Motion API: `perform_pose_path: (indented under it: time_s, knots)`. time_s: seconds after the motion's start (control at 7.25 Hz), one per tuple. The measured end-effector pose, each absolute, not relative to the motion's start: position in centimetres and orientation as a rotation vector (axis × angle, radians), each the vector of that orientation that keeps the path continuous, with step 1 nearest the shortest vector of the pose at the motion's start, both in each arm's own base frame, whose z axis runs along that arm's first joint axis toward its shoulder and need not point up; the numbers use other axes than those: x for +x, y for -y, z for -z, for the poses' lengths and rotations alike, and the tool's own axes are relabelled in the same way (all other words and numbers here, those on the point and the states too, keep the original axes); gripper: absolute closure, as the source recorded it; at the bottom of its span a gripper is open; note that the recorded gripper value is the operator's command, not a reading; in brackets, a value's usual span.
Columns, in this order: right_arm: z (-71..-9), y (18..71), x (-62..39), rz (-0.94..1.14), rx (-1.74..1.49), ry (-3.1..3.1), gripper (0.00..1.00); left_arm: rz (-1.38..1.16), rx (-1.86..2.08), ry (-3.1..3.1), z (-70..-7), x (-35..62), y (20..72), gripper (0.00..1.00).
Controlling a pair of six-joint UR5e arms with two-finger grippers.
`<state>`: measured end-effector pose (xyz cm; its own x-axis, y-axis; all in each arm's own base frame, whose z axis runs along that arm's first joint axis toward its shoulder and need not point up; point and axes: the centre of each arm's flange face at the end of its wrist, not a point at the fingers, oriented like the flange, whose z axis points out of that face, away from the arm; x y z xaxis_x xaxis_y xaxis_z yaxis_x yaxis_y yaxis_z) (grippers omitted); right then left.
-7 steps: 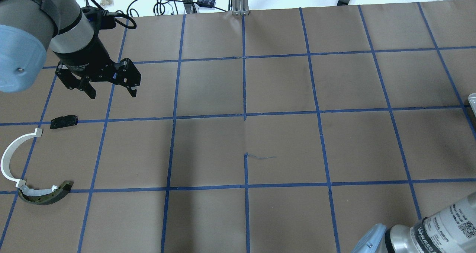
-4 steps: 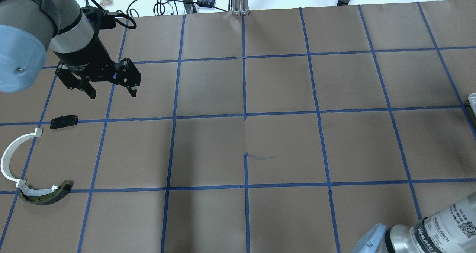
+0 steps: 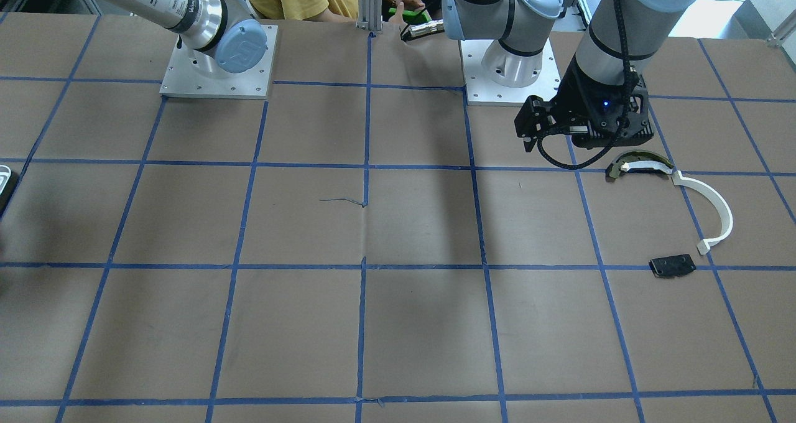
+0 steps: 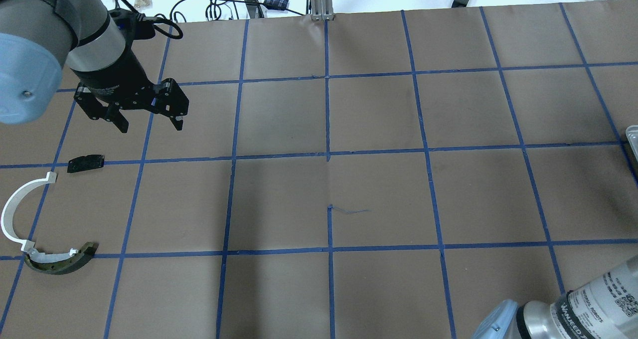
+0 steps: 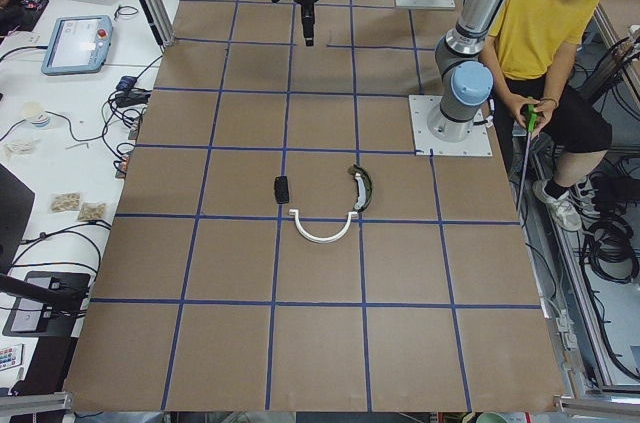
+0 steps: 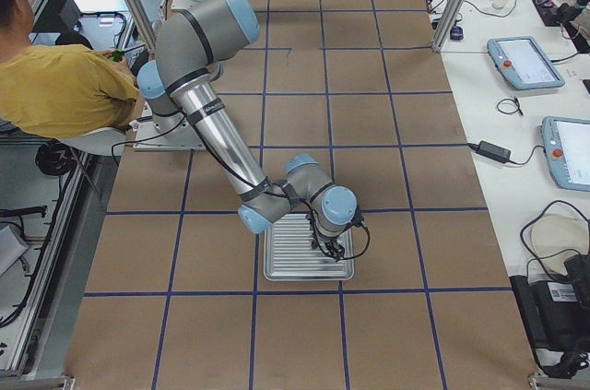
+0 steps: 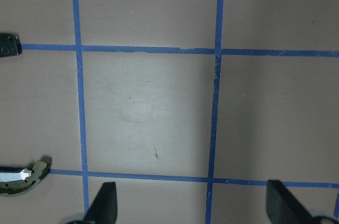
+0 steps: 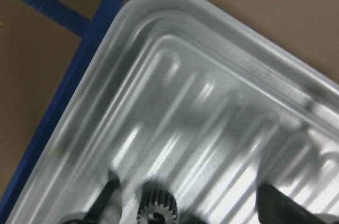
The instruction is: Place bearing gear from tray to pile
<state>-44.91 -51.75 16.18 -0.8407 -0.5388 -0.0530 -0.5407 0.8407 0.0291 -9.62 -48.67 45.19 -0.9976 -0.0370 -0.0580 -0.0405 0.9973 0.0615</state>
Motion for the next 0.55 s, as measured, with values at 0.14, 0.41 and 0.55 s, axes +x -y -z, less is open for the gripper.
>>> perform_pose_path:
  time_s: [0.14,0.41,0.55]
  knots:
    - [-16.7,51.62,-44.82,-0.073,-0.883,-2.973,0.38,-0.097,-0.06,-3.082,-45.19,-9.62,48.67,0.0]
    - [-17.48,51.47,-44.73,-0.08,-0.888,-2.976,0.44,-0.098,-0.059,-3.083,-45.19,-9.62,48.67,0.0]
    - [-17.53,51.38,-44.63,-0.087,-0.885,-2.969,0.48,-0.098,-0.059,-3.082,-45.19,-9.62,48.65,0.0]
